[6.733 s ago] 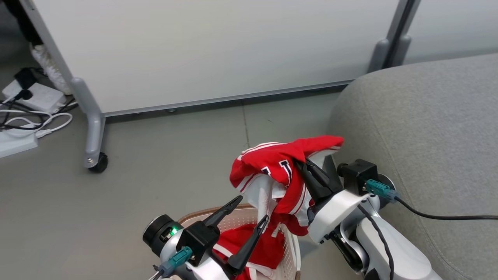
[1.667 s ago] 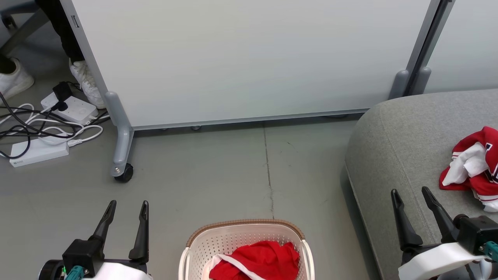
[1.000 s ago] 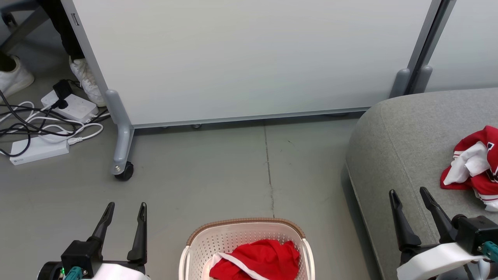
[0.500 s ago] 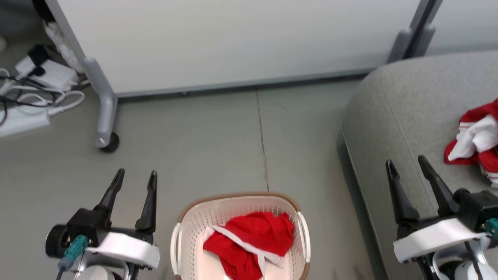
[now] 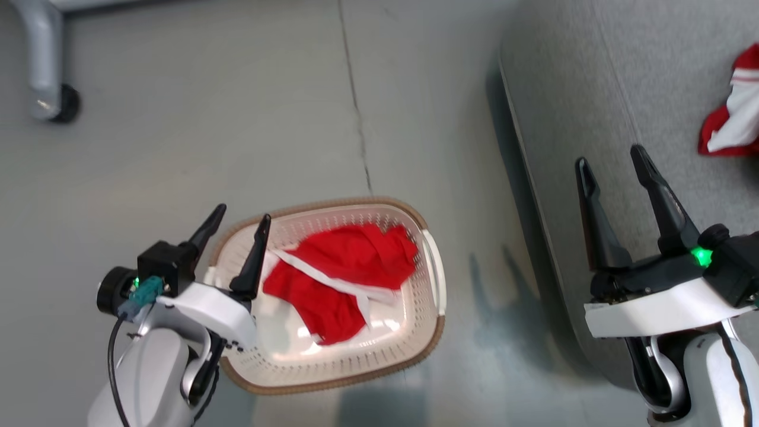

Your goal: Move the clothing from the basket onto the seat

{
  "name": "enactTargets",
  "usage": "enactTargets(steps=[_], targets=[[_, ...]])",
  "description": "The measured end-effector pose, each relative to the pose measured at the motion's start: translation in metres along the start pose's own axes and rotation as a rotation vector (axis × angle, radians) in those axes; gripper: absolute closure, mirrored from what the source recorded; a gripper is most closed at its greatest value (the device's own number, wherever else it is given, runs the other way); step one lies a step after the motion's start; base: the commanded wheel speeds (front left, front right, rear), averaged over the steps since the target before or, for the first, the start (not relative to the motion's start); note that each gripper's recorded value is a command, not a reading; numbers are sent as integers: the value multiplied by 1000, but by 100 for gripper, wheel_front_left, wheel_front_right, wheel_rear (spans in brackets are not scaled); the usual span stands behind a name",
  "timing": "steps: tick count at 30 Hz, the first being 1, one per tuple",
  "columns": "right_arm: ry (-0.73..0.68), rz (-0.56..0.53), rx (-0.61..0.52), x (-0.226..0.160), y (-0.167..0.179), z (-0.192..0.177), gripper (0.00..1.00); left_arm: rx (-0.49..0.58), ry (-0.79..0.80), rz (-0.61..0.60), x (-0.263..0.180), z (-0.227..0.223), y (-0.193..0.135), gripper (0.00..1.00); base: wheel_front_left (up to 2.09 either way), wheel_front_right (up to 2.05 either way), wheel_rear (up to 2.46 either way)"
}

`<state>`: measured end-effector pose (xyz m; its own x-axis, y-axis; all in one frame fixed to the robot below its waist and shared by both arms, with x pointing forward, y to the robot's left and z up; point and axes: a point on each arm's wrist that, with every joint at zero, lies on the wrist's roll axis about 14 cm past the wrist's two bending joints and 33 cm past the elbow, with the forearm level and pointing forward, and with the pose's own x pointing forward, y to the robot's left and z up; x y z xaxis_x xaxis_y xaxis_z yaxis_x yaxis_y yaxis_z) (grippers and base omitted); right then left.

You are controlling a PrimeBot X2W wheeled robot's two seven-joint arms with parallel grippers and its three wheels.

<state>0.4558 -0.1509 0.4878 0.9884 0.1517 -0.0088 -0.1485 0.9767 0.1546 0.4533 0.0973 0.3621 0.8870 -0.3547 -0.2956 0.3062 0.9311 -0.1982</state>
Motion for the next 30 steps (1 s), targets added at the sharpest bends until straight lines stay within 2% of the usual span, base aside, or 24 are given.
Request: enactTargets(steps=[9, 17, 22, 30], targets=[[39, -27, 20, 22, -19, -43, 0, 27, 287, -137, 53, -106, -14, 0, 0, 0, 0], [92, -80, 40, 24, -42, -84, 0, 41, 508, -224, 77, -194, -28, 0, 0, 0, 0], [128, -118, 48, 15, -54, -102, 0, 62, 610, -255, 86, -235, -30, 0, 0, 0, 0], [187, -164, 50, 5, -69, -127, 0, 73, 789, -249, 88, -302, -15, 0, 0, 0, 0]])
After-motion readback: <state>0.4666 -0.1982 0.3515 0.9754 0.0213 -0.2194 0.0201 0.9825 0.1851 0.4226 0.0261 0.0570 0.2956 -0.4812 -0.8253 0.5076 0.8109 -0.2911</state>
